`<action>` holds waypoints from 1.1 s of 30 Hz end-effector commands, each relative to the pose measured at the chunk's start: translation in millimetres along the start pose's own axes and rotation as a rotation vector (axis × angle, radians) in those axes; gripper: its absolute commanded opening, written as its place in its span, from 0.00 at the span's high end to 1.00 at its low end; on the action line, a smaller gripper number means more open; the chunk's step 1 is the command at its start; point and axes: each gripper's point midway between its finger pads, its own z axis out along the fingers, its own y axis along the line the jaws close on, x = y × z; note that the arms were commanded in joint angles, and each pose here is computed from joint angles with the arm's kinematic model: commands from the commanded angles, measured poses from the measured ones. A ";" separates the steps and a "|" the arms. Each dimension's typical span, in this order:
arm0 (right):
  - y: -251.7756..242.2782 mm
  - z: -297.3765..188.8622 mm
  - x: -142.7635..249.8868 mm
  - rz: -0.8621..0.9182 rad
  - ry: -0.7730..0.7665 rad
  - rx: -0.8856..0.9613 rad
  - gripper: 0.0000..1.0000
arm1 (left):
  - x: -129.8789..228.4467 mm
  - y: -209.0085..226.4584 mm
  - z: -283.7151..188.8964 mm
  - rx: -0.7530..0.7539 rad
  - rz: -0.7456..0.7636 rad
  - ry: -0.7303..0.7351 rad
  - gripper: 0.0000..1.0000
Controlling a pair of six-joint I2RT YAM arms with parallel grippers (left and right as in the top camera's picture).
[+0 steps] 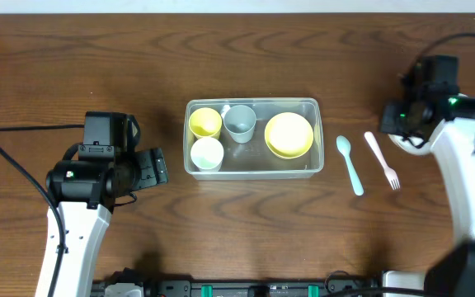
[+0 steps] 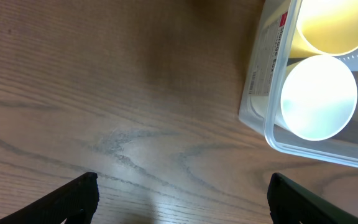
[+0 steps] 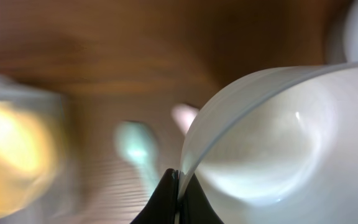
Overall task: Pack container
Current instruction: 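Carry a white bowl with the right gripper onto the yellow bowl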
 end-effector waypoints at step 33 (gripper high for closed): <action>229.3 4.5 81.7 -0.882 -0.015 -0.267 0.99 | 2.5 1.2 -0.1 -0.002 -0.014 0.011 0.13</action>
